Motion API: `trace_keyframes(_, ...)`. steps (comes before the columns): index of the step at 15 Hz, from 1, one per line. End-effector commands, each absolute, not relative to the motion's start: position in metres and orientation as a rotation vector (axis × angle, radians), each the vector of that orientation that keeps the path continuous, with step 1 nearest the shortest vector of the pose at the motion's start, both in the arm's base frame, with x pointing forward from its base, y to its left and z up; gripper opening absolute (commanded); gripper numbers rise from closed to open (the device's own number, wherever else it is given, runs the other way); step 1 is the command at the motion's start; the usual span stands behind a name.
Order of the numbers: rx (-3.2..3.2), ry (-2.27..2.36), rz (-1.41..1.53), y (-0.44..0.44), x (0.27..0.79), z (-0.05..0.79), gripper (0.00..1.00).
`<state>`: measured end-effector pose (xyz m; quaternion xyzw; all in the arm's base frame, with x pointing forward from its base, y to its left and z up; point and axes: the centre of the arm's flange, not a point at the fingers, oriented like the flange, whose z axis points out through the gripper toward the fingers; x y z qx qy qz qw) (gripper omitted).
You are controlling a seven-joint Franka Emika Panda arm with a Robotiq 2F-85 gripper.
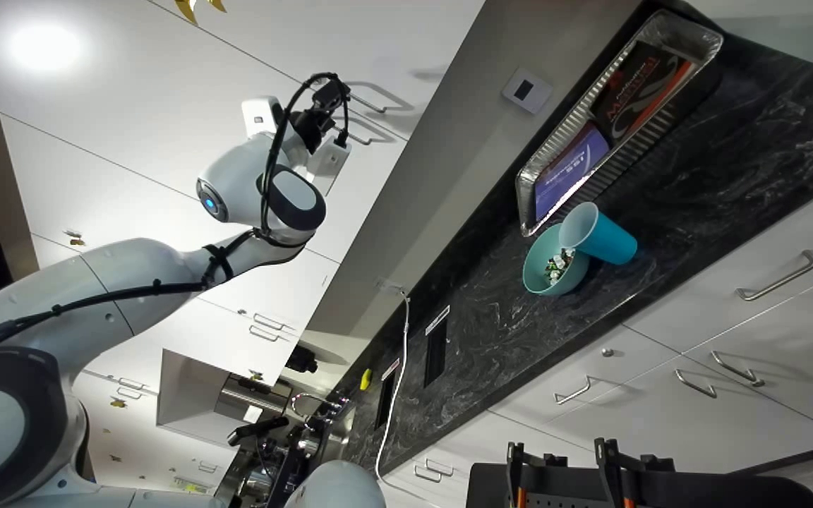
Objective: Open the upper cupboard door
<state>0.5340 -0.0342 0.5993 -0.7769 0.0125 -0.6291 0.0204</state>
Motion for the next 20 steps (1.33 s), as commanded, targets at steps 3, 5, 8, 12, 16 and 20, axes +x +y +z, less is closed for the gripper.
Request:
trace_keyframes(3,-2.348,0.090,-1.996,-0.046,0.556,0.605,1.00)
trace_keyframes(5,-2.350,0.083,-1.986,-0.047,0.557,0.604,1.00)
trace_keyframes(8,-2.358,0.067,-1.970,-0.045,0.560,0.599,1.00)
trace_keyframes(12,-2.369,0.074,-1.965,-0.048,0.563,0.594,1.00)
trace_keyframes(16,-2.379,0.095,-1.957,-0.052,0.565,0.589,0.75)
trace_keyframes(20,-2.377,0.101,-1.954,-0.053,0.566,0.586,0.49)
